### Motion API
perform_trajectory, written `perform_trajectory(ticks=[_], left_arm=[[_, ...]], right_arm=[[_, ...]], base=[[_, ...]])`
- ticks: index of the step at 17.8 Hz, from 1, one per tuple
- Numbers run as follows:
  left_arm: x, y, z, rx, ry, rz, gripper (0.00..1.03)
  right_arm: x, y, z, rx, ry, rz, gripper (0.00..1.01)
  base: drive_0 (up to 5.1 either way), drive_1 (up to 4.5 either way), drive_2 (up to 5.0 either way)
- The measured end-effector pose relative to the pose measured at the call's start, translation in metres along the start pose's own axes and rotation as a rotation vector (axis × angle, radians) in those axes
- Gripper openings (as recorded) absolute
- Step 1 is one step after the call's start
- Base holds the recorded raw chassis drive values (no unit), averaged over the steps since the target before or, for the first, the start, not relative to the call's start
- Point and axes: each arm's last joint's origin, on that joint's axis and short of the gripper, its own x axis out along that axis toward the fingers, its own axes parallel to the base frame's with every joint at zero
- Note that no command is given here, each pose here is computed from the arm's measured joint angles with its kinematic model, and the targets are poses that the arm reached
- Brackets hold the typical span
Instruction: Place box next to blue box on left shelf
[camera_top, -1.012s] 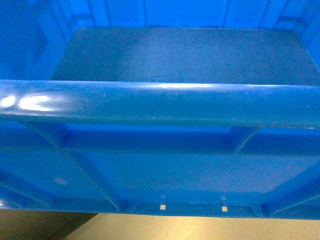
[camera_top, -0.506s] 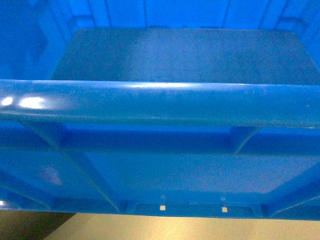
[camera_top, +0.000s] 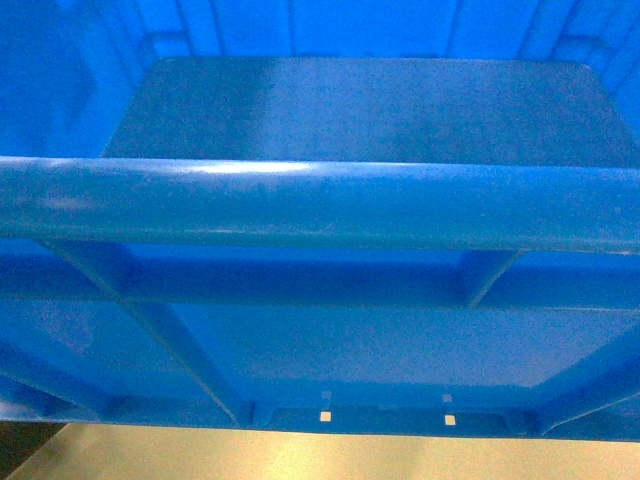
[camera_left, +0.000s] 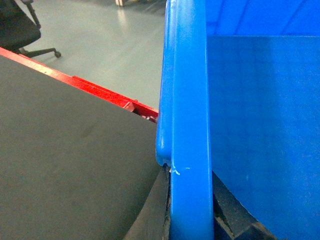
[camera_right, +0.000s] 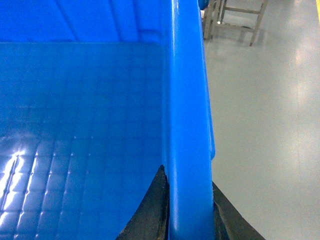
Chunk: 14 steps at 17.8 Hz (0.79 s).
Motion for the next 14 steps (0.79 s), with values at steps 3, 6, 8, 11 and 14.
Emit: perform_trajectory(ticks=[3, 6, 8, 11, 14], left_arm=[[0.0000, 0.0000, 0.0000, 0.000, 0.000, 0.000, 0.10], [0.0000, 0.0000, 0.0000, 0.000, 0.000, 0.000, 0.10], [0.0000, 0.0000, 0.0000, 0.000, 0.000, 0.000, 0.10], [0.0000, 0.0000, 0.0000, 0.000, 0.000, 0.000, 0.10], [0.0000, 0.0000, 0.0000, 0.000, 0.000, 0.000, 0.10]], right_arm=[[0.0000, 0.0000, 0.0000, 0.000, 0.000, 0.000, 0.10], [0.0000, 0.0000, 0.0000, 0.000, 0.000, 0.000, 0.10], [0.0000, 0.0000, 0.0000, 0.000, 0.000, 0.000, 0.10], [0.0000, 0.0000, 0.0000, 0.000, 0.000, 0.000, 0.10], [0.0000, 0.0000, 0.0000, 0.000, 0.000, 0.000, 0.10]], base=[[-1.6, -1.58, -1.6], [-1.6, -1.59, -1.6], [-1.6, -1.57, -1.6], [-1.5, -1.46, -1.5], [-1.6, -1.56, -1.6]])
